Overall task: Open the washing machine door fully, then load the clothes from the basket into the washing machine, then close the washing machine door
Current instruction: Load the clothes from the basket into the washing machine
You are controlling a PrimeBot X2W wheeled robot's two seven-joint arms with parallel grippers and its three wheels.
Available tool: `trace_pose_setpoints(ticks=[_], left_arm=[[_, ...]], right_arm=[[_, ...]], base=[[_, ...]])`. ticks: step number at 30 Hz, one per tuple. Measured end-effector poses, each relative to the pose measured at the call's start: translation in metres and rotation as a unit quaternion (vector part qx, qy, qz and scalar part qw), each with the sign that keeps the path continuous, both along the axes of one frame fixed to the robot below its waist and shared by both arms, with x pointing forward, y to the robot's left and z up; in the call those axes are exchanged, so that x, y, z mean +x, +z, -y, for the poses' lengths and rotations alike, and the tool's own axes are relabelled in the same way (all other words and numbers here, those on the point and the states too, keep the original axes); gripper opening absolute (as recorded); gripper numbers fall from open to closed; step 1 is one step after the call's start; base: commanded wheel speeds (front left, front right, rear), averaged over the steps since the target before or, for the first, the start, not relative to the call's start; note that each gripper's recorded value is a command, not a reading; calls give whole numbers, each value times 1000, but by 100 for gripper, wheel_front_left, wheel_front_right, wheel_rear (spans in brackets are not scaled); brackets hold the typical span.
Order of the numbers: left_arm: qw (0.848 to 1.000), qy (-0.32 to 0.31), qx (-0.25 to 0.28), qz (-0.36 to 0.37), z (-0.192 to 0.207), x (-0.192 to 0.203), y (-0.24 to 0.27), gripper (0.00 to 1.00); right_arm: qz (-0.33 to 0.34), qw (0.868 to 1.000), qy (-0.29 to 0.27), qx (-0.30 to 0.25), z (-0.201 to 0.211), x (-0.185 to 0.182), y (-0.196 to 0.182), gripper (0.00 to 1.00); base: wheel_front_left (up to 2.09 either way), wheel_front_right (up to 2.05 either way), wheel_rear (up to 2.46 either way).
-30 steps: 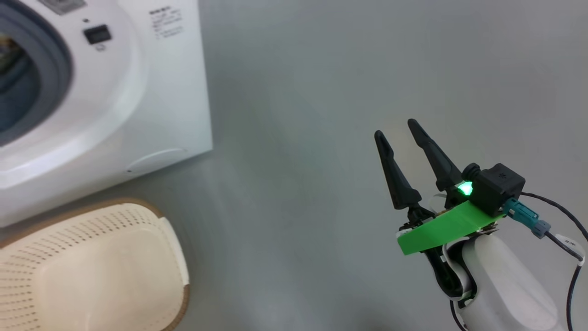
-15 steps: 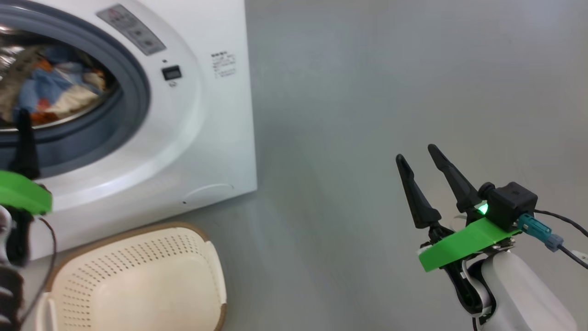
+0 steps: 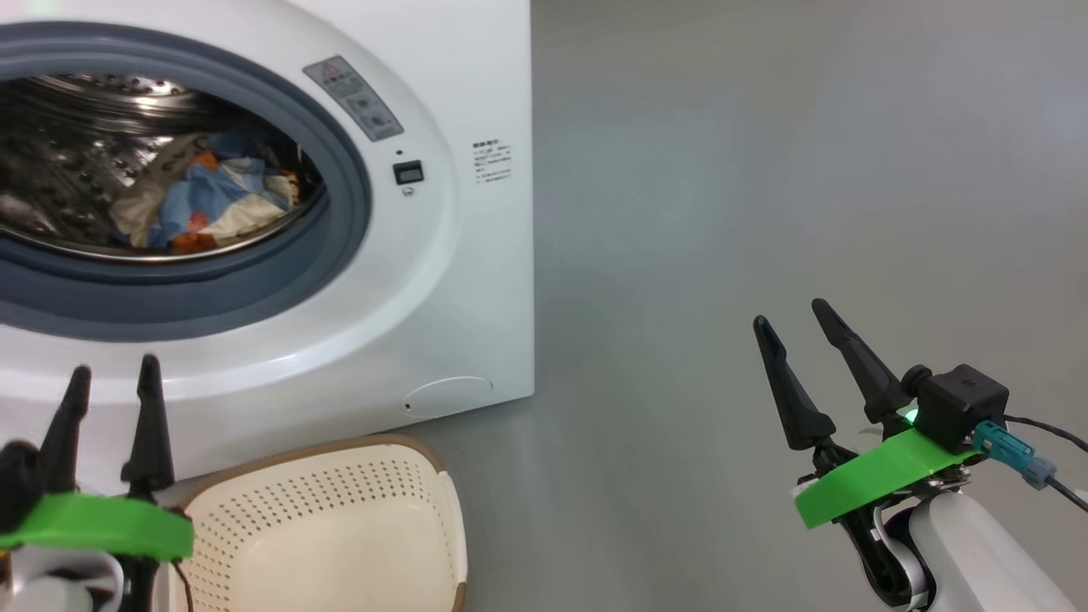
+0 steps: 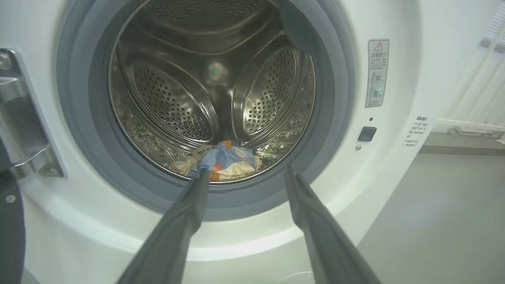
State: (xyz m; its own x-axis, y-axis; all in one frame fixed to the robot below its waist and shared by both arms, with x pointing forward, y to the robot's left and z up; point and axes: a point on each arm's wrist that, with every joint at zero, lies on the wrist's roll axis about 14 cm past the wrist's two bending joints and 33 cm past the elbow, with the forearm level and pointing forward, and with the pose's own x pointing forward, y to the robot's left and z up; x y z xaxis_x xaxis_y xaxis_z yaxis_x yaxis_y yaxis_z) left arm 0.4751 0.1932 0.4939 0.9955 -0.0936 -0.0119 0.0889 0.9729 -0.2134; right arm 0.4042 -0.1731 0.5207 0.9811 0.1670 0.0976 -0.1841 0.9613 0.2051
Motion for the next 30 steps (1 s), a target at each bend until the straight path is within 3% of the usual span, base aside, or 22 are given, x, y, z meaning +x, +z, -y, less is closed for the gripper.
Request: trace_pose_setpoints(ticks=[13, 30], left_arm=[[999, 40, -4, 10, -13, -60, -2, 100], [999, 51, 1, 10, -16, -69, -7, 100]], right_arm=[[8, 1000, 11, 5, -6, -14, 7, 100], [4, 1000, 15, -2, -6, -16, 4, 100]], base=[[0, 0, 0], [0, 0, 0]])
